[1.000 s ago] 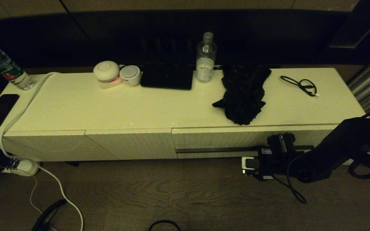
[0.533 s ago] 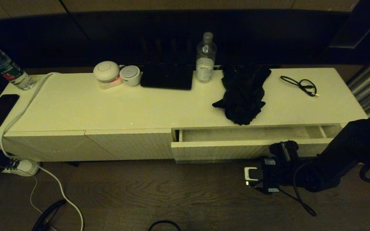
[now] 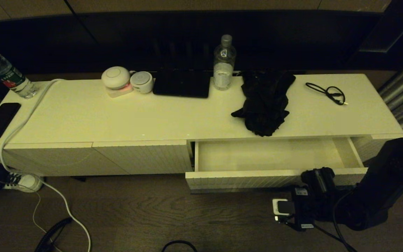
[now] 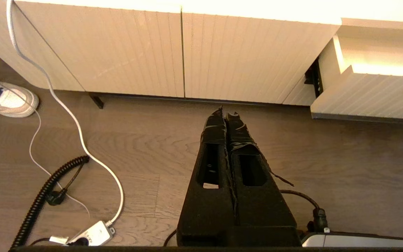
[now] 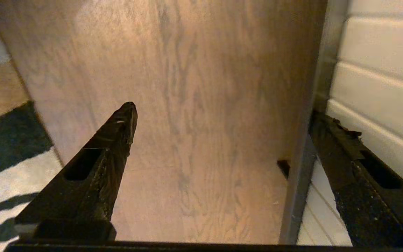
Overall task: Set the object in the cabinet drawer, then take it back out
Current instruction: Open the drawer
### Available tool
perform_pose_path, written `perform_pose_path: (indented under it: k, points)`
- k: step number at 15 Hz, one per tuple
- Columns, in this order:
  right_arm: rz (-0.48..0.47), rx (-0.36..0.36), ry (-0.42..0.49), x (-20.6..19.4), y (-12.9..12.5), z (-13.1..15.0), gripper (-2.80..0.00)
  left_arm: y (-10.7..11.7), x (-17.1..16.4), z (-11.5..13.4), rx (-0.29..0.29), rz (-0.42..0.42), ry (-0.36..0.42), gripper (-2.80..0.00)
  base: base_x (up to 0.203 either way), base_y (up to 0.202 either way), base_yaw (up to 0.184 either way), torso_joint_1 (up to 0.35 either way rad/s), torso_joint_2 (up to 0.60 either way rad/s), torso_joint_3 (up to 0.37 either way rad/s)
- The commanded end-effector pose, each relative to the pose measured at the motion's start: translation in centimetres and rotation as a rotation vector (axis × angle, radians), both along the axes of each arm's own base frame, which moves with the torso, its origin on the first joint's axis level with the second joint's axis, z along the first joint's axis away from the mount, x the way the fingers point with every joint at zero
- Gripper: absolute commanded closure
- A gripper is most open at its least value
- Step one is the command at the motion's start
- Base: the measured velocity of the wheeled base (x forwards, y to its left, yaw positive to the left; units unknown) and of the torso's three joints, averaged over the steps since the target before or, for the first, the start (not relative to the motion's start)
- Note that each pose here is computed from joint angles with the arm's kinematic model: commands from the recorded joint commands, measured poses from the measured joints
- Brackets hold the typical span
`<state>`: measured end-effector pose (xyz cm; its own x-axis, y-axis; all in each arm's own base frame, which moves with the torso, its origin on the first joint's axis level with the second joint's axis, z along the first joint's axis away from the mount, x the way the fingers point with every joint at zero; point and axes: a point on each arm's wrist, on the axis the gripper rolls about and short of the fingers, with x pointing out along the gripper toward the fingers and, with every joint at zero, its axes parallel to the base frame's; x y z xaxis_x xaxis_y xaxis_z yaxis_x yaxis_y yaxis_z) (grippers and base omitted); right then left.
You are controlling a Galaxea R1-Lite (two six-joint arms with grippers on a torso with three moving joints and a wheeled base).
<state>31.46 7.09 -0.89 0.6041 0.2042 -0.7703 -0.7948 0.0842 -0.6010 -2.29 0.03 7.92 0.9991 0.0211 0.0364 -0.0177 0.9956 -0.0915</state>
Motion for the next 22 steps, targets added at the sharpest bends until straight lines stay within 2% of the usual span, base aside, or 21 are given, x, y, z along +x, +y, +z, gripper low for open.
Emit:
perform_pose_path:
  k: [1,6,9,12,14,16,19,22]
  points:
    - [0.011,0.005,-0.032,-1.1,0.0,1.5,-2.80,0.0,0.0,0.0,-0.001,0.000,-0.002,0.00,0.000,0.000,0.000,0.000,0.00,0.000]
    - [0.003,0.040,-0.114,-3.9,-0.6,5.6,-2.80,0.0,0.0,0.0,-0.001,0.000,-0.002,0.00,0.000,0.000,0.000,0.000,0.00,0.000]
    - [-0.004,0.065,-0.183,-6.1,-1.1,9.1,-2.80,0.0,0.0,0.0,-0.001,0.000,-0.002,0.00,0.000,0.000,0.000,0.000,0.00,0.000]
    - [-0.023,0.094,-0.198,-8.8,-1.6,12.2,-2.80,0.0,0.0,0.0,-0.001,0.000,-0.002,0.00,0.000,0.000,0.000,0.000,0.00,0.000]
    - [-0.034,0.102,-0.189,-11.0,-2.1,14.2,-2.80,0.0,0.0,0.0,-0.001,0.000,-0.002,0.00,0.000,0.000,0.000,0.000,0.00,0.000]
    - [-0.049,0.096,-0.141,-12.6,-2.5,16.1,-2.80,0.0,0.0,0.0,-0.001,0.000,-0.002,0.00,0.000,0.000,0.000,0.000,0.00,0.000]
    - [-0.098,0.131,-0.124,-11.8,-2.3,18.7,-2.80,0.0,0.0,0.0,-0.001,0.000,-0.002,0.00,0.000,0.000,0.000,0.000,0.00,0.000]
    - [-0.121,0.135,-0.050,-10.1,-1.4,20.2,-2.80,0.0,0.0,0.0,-0.001,-0.001,-0.002,0.00,0.000,0.000,0.000,0.000,0.00,0.000]
